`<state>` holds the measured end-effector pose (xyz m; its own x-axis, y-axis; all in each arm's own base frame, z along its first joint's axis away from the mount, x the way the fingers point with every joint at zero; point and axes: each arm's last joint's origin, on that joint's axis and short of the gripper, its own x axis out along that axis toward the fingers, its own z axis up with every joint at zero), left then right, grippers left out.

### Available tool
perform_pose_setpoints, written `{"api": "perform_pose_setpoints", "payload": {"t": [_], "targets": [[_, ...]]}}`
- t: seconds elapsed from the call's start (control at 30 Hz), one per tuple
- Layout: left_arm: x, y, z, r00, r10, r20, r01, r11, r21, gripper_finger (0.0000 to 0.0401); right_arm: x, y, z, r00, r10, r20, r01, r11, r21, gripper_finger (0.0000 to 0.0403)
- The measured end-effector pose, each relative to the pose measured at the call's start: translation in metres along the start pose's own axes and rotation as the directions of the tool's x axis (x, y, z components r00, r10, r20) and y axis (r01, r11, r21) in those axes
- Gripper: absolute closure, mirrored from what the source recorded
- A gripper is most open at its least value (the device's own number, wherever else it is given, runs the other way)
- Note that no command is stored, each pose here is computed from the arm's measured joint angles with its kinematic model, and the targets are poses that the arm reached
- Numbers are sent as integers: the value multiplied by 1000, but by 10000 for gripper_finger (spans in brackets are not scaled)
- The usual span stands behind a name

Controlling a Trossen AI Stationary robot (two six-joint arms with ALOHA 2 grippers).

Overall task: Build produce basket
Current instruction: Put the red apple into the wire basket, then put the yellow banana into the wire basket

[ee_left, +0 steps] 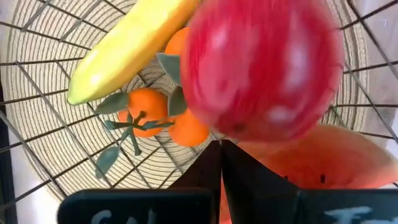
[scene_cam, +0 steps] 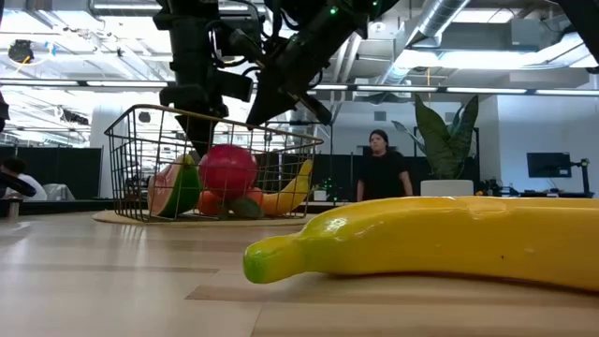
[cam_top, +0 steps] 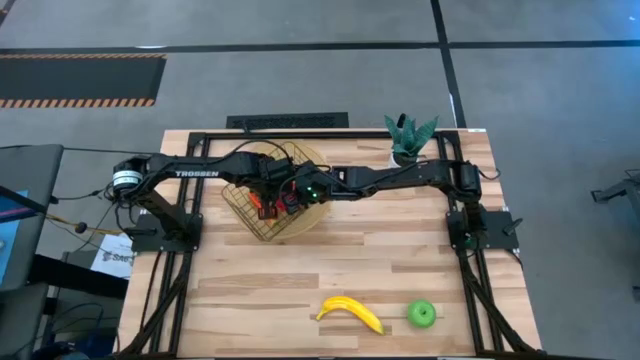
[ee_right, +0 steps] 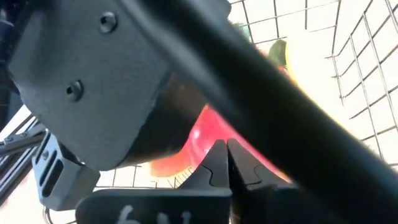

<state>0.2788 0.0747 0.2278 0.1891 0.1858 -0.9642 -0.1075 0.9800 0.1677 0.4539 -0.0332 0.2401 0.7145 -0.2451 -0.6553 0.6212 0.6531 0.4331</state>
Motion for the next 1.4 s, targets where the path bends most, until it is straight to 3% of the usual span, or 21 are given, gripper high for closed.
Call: {"api": "perform_pose_setpoints", "payload": {"t": [0.4, 0.63, 0.83, 1.0, 1.13, 1.4], "targets": [[-3, 0, -1, 1000, 18, 5, -18, 1000, 4, 401, -1, -1, -1, 1000, -24, -2, 24, 999, -49, 403], [-59, 4, -8, 978, 72, 195, -65, 997, -41, 401, -41, 5, 14, 1000, 11, 19, -8, 991, -132, 401], [-135, 6, -45, 883, 135, 450, -74, 986, -151, 401, -99, -2, 25, 999, -47, -25, 42, 987, -154, 398], [-171, -1, -91, 825, 247, 508, -122, 956, -267, 401, -156, -5, 27, 998, -50, -47, 44, 992, -119, 397], [-186, -8, -121, 805, 265, 530, -90, 939, -332, 401, -186, -9, 22, 994, -60, -87, 58, 998, -25, 397], [-195, -14, -151, 793, 297, 532, -100, 925, -366, 401, -213, 11, -7, 949, 116, -294, -82, 989, 125, 397]]}}
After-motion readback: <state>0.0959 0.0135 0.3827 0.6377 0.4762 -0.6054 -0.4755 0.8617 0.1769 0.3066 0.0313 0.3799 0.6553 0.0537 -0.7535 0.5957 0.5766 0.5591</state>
